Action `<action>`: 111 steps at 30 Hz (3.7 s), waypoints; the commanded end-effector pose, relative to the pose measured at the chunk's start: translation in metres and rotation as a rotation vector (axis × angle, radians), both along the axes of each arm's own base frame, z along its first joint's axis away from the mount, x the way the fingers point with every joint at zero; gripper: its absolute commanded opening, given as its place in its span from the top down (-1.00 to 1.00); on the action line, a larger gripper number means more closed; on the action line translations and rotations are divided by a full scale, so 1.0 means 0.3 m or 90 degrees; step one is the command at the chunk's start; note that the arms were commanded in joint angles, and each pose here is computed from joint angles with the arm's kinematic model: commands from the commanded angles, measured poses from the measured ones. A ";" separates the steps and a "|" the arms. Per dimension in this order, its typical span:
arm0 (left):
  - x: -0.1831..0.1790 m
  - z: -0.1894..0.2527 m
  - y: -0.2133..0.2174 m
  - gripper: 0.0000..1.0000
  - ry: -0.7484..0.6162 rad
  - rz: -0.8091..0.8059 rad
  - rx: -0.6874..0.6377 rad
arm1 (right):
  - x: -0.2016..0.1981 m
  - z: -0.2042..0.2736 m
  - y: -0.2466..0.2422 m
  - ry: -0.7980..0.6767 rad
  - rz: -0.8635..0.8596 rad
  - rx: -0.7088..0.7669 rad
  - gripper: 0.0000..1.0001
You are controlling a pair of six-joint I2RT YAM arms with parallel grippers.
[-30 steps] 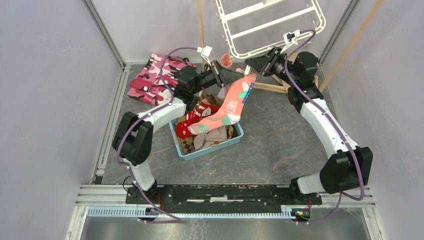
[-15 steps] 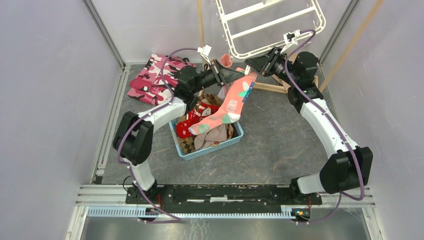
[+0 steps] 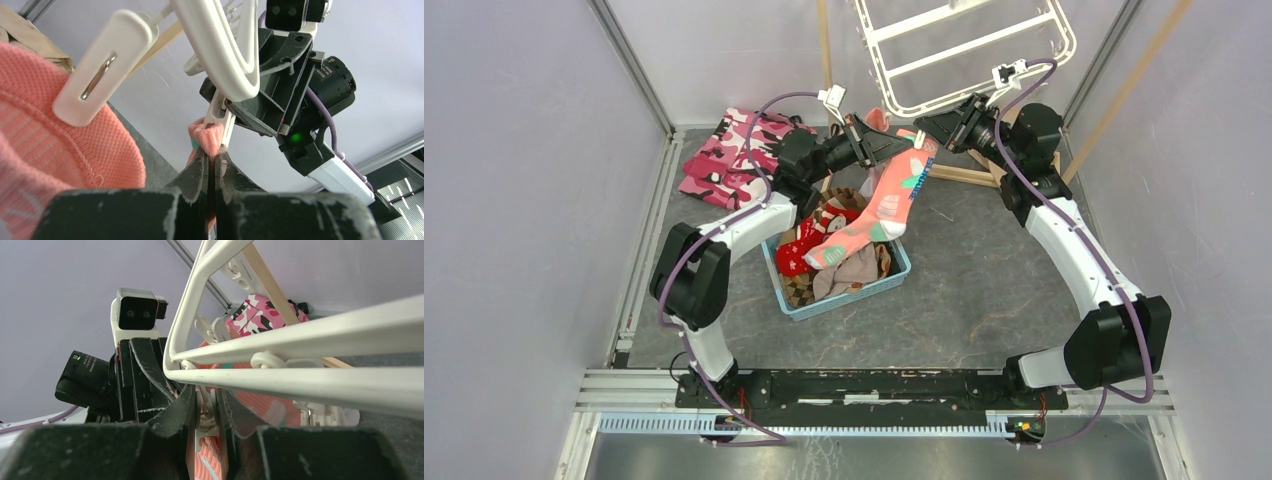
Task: Clip the socks to the hanger
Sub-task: Clamp the sock onto the hanger, then pick up the sock from the bin.
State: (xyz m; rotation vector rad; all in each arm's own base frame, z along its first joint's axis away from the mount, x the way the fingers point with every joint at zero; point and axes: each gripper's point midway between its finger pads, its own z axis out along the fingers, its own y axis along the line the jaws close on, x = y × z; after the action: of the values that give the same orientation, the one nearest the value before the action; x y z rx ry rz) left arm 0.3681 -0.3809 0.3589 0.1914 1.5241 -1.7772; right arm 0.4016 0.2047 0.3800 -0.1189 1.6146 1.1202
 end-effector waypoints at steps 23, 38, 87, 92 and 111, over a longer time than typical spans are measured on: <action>-0.005 0.085 0.014 0.23 -0.014 0.001 -0.029 | -0.051 -0.010 0.008 0.010 0.017 -0.022 -0.18; -0.131 0.093 0.123 -0.33 -0.129 0.049 0.121 | -0.125 -0.012 -0.074 -0.036 -0.020 -0.105 -0.96; -0.072 -0.129 -0.117 0.96 -0.352 0.157 0.244 | -0.306 -0.273 -0.254 -0.087 -0.133 -0.202 -0.96; -0.027 -0.247 -0.187 0.69 -0.280 0.133 0.217 | -0.299 -0.291 -0.271 -0.072 -0.149 -0.217 -0.96; -0.224 -0.237 0.064 -0.53 -0.335 0.122 0.297 | -0.295 -0.308 -0.269 -0.107 -0.129 -0.268 -0.96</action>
State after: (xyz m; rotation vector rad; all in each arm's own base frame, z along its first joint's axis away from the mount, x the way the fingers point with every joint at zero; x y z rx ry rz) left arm 0.3219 -0.3894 0.2281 0.5892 1.6447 -1.1272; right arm 0.3106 0.1208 0.2569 -0.2341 1.7510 0.6095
